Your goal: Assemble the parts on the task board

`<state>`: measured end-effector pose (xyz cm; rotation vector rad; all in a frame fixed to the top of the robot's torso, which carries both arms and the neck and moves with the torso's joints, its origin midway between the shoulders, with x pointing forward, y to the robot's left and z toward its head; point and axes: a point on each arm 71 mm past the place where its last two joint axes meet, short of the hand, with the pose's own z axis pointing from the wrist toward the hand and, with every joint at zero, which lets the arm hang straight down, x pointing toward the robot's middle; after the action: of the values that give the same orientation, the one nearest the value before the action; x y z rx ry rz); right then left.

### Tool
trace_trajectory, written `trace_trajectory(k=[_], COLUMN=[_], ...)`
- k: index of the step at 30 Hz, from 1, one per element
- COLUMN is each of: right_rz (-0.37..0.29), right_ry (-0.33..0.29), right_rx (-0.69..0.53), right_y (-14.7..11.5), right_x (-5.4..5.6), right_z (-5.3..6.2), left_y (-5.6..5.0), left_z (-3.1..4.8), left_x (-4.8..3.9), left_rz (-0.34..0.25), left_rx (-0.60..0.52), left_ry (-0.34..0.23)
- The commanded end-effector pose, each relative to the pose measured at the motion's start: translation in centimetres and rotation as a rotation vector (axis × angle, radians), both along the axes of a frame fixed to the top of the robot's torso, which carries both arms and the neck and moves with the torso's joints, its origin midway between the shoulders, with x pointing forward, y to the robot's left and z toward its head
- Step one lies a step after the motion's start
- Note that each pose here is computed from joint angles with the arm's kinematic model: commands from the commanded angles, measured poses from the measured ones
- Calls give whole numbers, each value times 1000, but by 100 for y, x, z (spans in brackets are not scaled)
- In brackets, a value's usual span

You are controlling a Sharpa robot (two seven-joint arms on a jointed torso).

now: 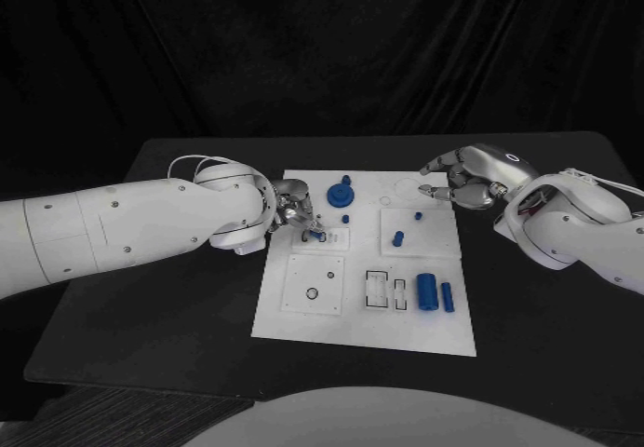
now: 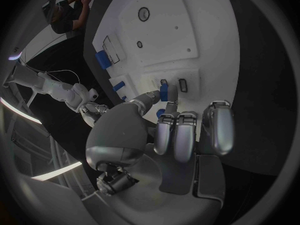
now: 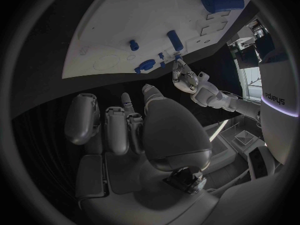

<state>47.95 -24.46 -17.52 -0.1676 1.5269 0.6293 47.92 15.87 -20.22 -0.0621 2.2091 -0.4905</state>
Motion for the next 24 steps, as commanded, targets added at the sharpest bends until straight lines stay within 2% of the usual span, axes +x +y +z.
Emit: trace_trajectory(k=[1,15,24], right_rz=[-24,-24,-31], right_ry=[-14,-14,-11], right_rx=[9,12,10], right_y=[-11,9,-11], right_x=[4,8,6], right_z=[3,-19,-27], left_y=[-19,-50,-69], left_z=[18,-12,-25], left_x=[11,42,28], left_rz=[1,-18,-36], left_rx=[17,44,54], left_ry=[-23,2,18])
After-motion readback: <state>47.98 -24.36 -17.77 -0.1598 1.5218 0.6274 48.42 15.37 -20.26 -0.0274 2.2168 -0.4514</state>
